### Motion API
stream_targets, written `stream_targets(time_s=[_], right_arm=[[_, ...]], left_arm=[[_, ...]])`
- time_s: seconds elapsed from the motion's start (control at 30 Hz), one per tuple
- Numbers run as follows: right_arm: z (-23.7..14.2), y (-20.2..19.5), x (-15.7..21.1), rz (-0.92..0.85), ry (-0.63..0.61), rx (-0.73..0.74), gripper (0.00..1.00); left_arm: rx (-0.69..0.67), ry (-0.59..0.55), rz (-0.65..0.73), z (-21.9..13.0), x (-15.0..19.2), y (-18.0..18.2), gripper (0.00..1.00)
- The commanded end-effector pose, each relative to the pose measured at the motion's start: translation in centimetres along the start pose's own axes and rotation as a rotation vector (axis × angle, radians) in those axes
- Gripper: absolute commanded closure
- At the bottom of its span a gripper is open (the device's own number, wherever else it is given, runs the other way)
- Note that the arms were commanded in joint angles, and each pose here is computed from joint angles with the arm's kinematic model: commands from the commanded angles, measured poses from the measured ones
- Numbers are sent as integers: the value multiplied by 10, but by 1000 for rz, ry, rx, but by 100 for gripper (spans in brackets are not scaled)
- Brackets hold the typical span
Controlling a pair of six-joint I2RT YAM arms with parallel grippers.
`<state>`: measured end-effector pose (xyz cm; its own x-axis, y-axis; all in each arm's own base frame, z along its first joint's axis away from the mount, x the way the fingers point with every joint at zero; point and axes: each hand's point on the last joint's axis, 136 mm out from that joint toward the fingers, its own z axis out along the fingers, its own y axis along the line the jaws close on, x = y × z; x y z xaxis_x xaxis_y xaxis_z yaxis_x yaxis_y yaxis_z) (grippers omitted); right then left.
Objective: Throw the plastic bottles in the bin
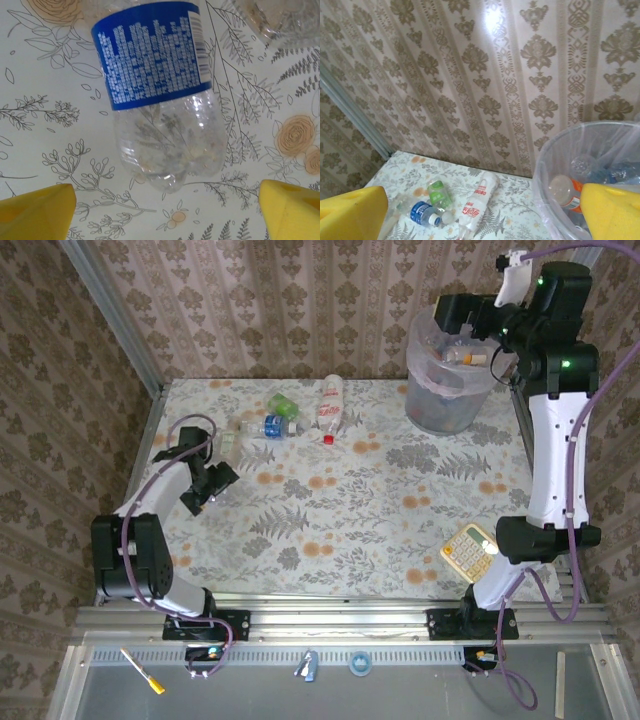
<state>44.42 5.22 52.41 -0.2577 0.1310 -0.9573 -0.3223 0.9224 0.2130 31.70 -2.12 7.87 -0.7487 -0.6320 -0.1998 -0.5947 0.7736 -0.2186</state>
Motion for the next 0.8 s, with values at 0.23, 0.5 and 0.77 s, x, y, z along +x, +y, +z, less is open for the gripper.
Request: stream_targets(time_s=[0.23, 0.5, 0.77], right_arm=[[-1, 46, 21, -111, 70, -122, 0], [-1, 52, 22, -137, 74, -132, 0], [1, 50, 24, -142, 80, -126, 0]], left_arm=[[-11, 10, -80, 28, -10, 5, 7], [-29, 34, -91, 45, -15, 4, 9], [-35, 40, -90, 49, -14, 7, 26]])
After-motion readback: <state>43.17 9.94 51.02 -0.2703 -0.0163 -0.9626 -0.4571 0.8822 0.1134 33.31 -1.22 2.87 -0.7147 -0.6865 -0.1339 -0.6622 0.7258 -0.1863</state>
